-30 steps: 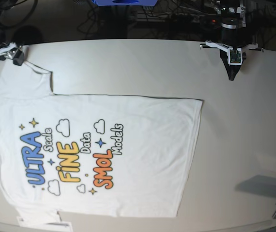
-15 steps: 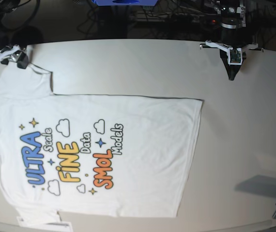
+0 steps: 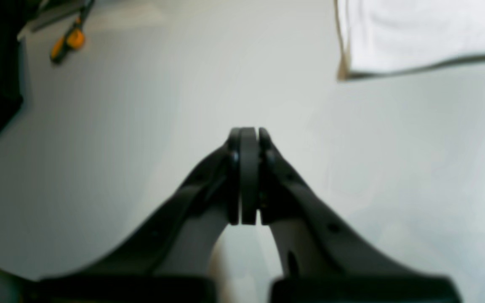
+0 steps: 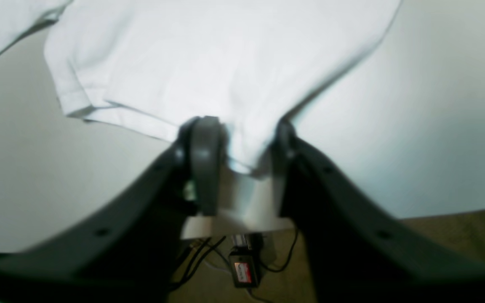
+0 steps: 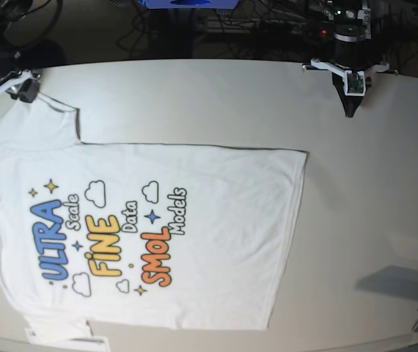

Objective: Fold the T-shirt properly
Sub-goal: 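Grasp the shoulder edge of the T-shirt with the right gripper, then move the left gripper down to the opposite shoulder and grasp it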

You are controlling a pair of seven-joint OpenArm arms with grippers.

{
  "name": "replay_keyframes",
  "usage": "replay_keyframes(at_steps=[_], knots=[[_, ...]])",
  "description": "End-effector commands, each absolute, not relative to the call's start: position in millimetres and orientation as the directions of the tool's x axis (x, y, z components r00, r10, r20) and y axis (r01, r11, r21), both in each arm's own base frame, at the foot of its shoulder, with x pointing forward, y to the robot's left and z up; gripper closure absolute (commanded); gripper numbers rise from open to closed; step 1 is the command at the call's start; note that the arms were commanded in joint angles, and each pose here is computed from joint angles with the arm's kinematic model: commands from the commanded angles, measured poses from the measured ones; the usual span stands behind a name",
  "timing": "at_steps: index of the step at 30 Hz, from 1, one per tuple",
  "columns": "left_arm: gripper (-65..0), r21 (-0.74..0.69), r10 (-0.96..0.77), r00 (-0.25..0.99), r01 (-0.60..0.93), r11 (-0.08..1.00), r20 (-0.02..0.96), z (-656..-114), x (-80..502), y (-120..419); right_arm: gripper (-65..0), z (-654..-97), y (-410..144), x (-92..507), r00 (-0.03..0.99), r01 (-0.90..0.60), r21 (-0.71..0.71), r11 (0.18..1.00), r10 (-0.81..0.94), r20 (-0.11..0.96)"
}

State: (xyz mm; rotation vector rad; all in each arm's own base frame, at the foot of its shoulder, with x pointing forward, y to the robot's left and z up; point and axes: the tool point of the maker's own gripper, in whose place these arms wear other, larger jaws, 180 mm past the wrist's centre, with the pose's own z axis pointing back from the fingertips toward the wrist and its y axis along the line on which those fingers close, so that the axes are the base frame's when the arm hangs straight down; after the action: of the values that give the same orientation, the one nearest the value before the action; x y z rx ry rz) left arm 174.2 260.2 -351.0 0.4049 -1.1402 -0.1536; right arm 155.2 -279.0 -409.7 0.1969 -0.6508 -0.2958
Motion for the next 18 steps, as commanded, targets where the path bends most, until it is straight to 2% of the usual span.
replay_keyframes(at_steps=[1,3,4,5,9,10,15,18], knots=[[-0.5,0.399,-0.336,0.39,-0.089,0.913,0.857,-344,176,262,-7.8,-402,-284,159,0.746,0.197,0.257,0.946,-0.315,0.587],[-2.5,0.397,-0.333,0.398,-0.089,0.913,0.855,-347,174,263,-2.3,-401,-287,160,0.749,0.188,0.249,0.95,-0.303,0.589],[-6.2,0.394,-0.33,0.399,-0.091,0.914,0.856,-347,174,263,-0.3,-401,-285,161,0.751,0.182,0.249,0.951,-0.298,0.589],[-11.3,0.382,-0.316,0.397,-0.098,0.919,0.862,-347,174,263,0.0,-401,-285,161,0.751,0.182,0.249,0.951,-0.298,0.589],[-38.1,0.242,-0.165,0.369,-0.171,0.955,0.915,-343,176,269,0.0,-401,-285,161,0.751,0.182,0.249,0.951,-0.298,0.589],[-42.5,0.213,-0.139,0.354,-0.179,0.96,0.925,-339,179,274,0.0,-401,-285,161,0.752,0.181,0.25,0.951,-0.298,0.589],[-45.0,0.004,0.077,0.355,-0.224,0.975,0.932,-338,196,285,0.0,-402,-285,161,0.752,0.181,0.25,0.951,-0.297,0.588],[-45.2,-0.144,0.242,0.395,-0.262,0.954,0.886,-347,209,288,0.0,-402,-285,161,0.754,0.181,0.25,0.951,-0.297,0.585]])
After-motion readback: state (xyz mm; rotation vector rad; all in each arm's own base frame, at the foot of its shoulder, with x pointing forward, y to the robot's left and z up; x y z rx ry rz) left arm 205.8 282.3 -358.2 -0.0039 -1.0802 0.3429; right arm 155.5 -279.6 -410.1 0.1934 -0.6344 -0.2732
